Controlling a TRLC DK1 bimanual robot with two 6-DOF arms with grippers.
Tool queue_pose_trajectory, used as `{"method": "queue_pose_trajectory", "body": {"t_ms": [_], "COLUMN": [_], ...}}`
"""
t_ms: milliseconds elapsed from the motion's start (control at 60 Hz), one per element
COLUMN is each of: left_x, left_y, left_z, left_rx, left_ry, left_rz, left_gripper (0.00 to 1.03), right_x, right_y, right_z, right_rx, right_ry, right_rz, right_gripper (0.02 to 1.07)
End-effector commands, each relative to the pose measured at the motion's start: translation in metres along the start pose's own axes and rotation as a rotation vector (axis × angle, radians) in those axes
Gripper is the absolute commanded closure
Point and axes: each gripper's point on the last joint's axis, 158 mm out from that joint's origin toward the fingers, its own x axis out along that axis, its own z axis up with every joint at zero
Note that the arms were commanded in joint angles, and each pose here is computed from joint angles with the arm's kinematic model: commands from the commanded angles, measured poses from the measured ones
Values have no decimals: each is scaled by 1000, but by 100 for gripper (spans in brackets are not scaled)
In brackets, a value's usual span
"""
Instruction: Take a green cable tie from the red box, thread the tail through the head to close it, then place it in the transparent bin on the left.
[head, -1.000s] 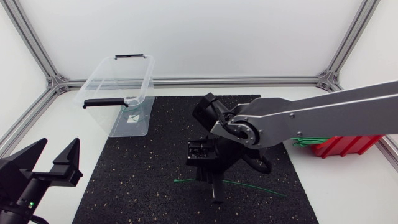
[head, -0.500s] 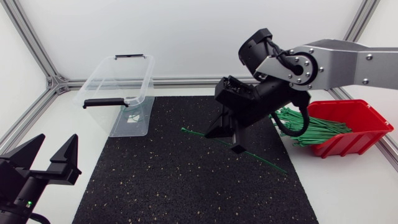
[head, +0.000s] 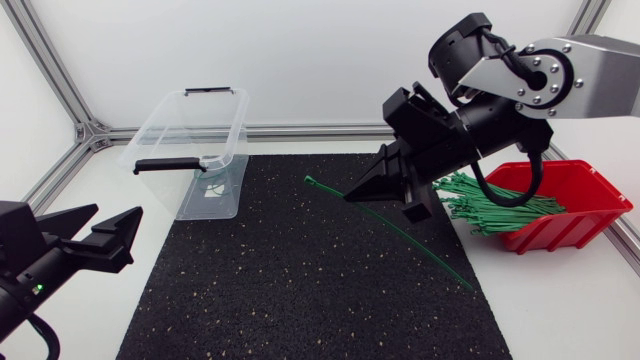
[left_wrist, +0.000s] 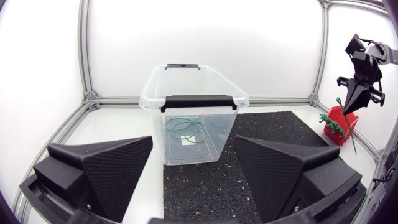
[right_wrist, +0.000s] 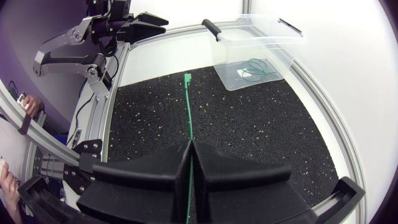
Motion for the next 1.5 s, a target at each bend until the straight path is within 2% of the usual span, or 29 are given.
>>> {"method": "queue_pose_trajectory", "body": {"t_ms": [0,33,167,233,350,417,583,800,867,983,1217,1483], "left_x": [8,15,32,39,53,60,72,76,67,52,44,50], "left_y": [-3,-5,2,6,-22,-41,-88,-131,-150,-173,-200,-232], "left_z": [26,31,54,66,76,69,60,61,66,77,82,87], "left_rx": [0,-1,20,67,141,175,176,191,184,156,119,87], "left_ry": [30,58,99,125,158,226,264,209,155,84,45,20], "left_rz": [-29,-44,-32,-16,-117,-222,-446,-634,-747,-870,-1023,-1108], "left_gripper": [23,26,26,26,25,16,15,13,13,13,12,13], "right_x": [-15,-19,-32,-39,-46,-49,-51,-48,-46,-42,-40,-38], "right_y": [-3,-5,-12,-17,-21,-22,-26,-32,-35,-38,-35,-43], "right_z": [12,14,19,20,24,27,32,33,30,23,19,26], "right_rx": [13,28,68,90,118,129,145,176,190,211,216,228], "right_ry": [-36,-52,-104,-131,-170,-195,-236,-291,-308,-337,-407,-458], "right_rz": [-23,-23,-20,-24,-16,-4,9,46,70,103,171,183], "right_gripper": [101,101,101,101,101,101,101,101,101,101,101,101]}}
